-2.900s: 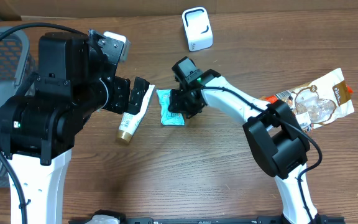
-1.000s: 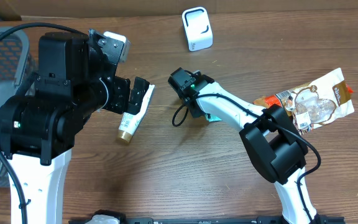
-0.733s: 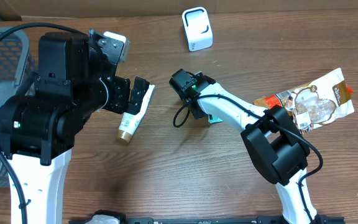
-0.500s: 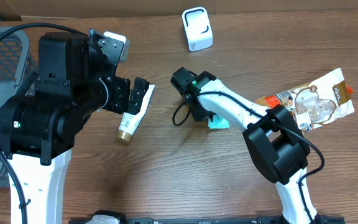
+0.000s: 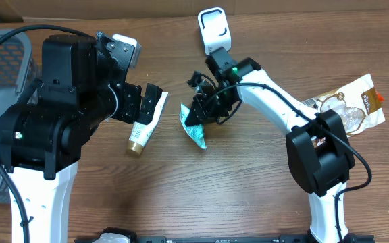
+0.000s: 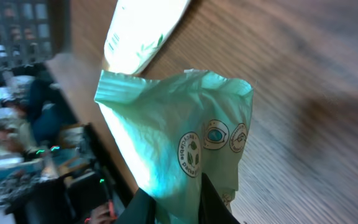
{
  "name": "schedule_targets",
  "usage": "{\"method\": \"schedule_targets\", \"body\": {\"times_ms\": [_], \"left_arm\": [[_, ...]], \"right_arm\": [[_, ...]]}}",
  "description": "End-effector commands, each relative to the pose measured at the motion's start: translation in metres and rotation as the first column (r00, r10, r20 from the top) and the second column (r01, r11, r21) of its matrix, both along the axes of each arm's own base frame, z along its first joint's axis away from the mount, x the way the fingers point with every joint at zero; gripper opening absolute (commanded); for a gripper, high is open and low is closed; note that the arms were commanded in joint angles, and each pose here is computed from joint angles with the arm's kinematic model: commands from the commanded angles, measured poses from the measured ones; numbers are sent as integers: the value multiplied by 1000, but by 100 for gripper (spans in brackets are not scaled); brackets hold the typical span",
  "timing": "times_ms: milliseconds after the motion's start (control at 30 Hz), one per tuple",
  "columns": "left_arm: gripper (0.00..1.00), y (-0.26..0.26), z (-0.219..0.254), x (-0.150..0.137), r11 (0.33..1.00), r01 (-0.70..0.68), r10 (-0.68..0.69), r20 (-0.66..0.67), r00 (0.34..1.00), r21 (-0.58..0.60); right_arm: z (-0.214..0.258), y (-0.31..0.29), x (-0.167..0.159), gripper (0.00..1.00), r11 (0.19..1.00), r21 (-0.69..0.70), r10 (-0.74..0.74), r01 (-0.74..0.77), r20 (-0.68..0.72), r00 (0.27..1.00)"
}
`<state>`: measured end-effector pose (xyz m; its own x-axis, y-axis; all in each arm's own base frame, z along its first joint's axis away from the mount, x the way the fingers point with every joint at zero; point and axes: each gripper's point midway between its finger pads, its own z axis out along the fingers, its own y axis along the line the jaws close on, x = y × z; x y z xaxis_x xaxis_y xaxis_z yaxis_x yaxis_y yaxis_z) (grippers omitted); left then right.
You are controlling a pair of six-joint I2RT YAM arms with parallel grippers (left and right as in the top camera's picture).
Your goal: Scan the item barcode
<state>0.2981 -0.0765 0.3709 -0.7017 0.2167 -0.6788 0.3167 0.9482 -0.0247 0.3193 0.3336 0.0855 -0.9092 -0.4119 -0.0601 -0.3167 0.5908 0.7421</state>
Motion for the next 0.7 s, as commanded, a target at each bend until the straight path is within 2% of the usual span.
{"method": "schedule_targets", "body": {"times_ms": [0, 67, 133, 233, 467, 667], "left_arm": [[100, 1, -2, 2, 1000, -15, 15, -8, 1000, -3], [100, 1, -2, 2, 1000, -15, 15, -8, 1000, -3], [100, 1, -2, 2, 1000, -15, 15, -8, 1000, -3], [100, 1, -2, 2, 1000, -15, 15, -8, 1000, -3], [100, 1, -2, 2, 1000, -15, 15, -8, 1000, -3], [100, 1, -2, 2, 1000, -15, 15, -8, 1000, -3]], "right_arm": [[-10, 9, -26, 4, 994, 104, 31, -17, -128, 991], [-29, 3, -23, 4, 998, 61, 3, 5, -131, 991], [-56, -12, -13, 4, 997, -55, -58, 51, -118, 991], [-67, -26, -2, 5, 989, -118, -96, 85, -93, 991], [-94, -83, 34, 27, 913, -340, -227, 223, 30, 973], [-103, -131, 51, 31, 837, -458, -292, 298, 85, 953]]}}
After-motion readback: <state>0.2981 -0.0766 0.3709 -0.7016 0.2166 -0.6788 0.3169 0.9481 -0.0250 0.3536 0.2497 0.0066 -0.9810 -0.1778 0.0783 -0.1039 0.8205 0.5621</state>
